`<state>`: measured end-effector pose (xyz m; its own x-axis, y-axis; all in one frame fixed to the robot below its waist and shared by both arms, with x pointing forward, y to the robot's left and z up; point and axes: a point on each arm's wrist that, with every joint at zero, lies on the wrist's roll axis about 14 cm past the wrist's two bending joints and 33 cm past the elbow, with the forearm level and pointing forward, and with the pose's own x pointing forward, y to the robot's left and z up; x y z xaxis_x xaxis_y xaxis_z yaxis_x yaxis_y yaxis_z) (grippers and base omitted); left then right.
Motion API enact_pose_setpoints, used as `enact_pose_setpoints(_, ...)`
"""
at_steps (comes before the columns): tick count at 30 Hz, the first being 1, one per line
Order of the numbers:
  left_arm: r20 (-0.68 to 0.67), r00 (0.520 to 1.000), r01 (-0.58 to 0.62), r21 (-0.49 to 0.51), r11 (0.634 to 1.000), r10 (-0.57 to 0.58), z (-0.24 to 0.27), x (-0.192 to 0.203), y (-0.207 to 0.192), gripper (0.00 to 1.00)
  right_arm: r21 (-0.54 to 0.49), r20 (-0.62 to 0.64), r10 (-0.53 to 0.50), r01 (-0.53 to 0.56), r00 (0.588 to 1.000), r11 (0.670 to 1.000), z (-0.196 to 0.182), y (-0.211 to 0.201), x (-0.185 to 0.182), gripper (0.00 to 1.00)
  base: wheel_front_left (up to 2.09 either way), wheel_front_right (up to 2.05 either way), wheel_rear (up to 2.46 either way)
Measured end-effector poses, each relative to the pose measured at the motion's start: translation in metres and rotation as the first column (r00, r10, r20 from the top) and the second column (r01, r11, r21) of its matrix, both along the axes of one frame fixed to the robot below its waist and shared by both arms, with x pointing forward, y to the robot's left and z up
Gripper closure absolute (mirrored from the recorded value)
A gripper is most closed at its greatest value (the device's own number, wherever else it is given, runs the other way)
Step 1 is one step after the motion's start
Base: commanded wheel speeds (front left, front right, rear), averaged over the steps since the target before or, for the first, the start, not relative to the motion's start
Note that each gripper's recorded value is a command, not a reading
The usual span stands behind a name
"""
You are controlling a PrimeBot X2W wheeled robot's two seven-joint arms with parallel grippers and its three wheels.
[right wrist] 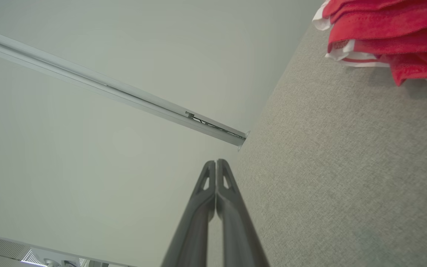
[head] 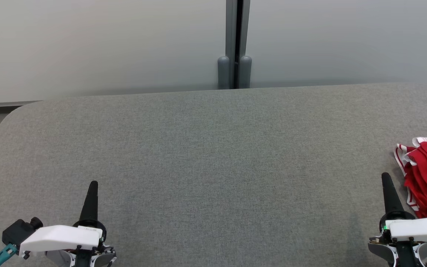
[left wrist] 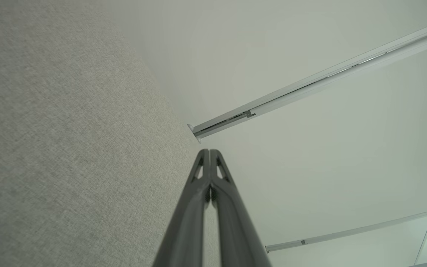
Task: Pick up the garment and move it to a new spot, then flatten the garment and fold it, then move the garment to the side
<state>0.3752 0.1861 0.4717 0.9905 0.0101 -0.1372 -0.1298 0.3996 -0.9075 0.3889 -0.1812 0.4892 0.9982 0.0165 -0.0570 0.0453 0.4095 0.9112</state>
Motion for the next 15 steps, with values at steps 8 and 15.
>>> enact_pose_setpoints(8,0.012,1.000,-0.007,-0.075,0.997,0.008,0.0036,0.0016,0.0024,1.00,0.074,-0.001,-0.006,0.006,1.000,0.997,0.0011,-0.0027,-0.0004,1.00,0.00,0.00,0.00)
enact_pose_setpoints(15,0.031,0.999,-0.008,-0.135,0.991,0.012,0.0092,0.0046,0.0038,1.00,0.135,0.001,-0.010,0.010,1.000,0.991,0.0026,-0.0050,-0.0005,1.00,0.00,0.00,0.00)
